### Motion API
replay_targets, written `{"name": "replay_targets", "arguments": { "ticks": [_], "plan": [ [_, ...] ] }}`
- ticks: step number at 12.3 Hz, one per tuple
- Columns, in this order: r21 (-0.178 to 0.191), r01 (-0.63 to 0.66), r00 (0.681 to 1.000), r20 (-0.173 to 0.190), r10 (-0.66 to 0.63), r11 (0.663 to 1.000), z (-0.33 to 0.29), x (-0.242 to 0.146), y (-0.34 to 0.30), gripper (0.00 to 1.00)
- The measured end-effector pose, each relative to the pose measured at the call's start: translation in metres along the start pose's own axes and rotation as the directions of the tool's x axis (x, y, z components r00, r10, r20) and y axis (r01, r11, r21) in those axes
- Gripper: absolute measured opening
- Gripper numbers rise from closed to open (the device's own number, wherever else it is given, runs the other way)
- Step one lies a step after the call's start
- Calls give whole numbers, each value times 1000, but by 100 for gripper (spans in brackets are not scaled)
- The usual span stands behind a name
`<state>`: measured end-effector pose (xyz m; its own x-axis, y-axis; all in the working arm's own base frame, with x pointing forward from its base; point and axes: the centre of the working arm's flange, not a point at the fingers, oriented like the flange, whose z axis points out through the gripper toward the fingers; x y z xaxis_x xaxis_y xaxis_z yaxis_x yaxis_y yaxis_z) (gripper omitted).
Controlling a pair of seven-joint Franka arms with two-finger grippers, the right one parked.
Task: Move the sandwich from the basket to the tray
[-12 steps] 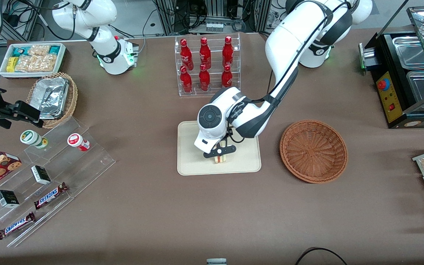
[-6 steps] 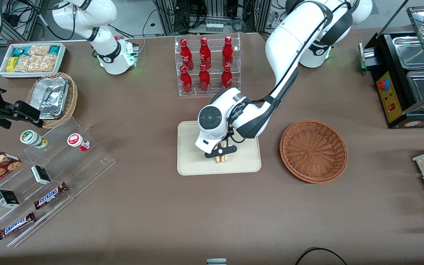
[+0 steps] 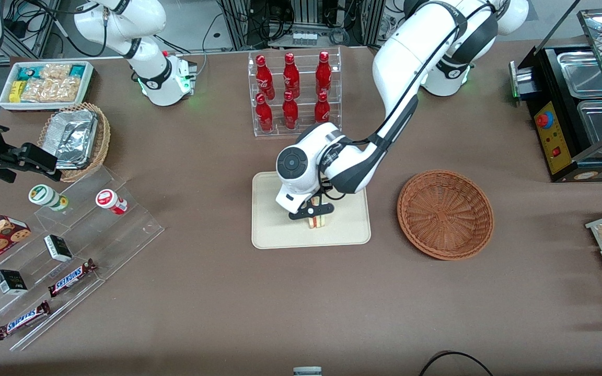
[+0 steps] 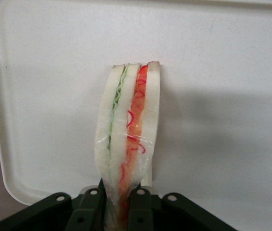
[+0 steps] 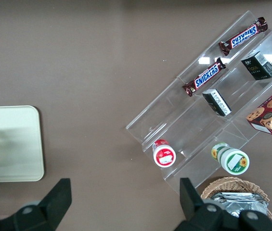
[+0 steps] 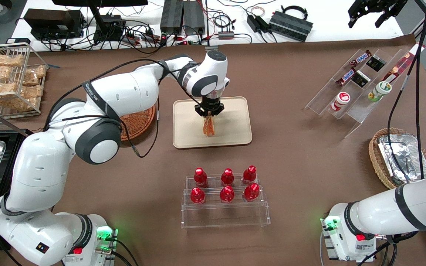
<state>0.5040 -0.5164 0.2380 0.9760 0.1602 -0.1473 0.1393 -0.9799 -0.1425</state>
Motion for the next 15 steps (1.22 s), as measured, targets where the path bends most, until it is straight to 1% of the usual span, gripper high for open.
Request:
{"name": "replay_targets", "arguments": {
  "ticks": [3, 5, 6, 7, 11, 12, 13, 14, 15],
  "plan": [
    [-5, 7, 1000, -5, -7, 1000, -3, 2, -1, 54],
    [-31, 15, 999, -27, -16, 999, -25, 6, -3, 76],
    [-41, 21, 999, -43, -23, 999, -46, 7, -7, 90],
    [-38, 30, 998, -54, -32, 999, -66, 8, -15, 99],
    [-41, 90, 989, -115, -94, 995, -131, 23, -53, 100],
    [-47, 123, 984, -120, -128, 991, -140, 34, -67, 100],
    [-59, 165, 979, -109, -170, 985, -145, 47, -82, 100],
    [-64, 201, 973, -99, -207, 977, -147, 61, -99, 100],
    [-57, 211, 972, -92, -216, 976, -146, 72, -115, 100]
  ]
}}
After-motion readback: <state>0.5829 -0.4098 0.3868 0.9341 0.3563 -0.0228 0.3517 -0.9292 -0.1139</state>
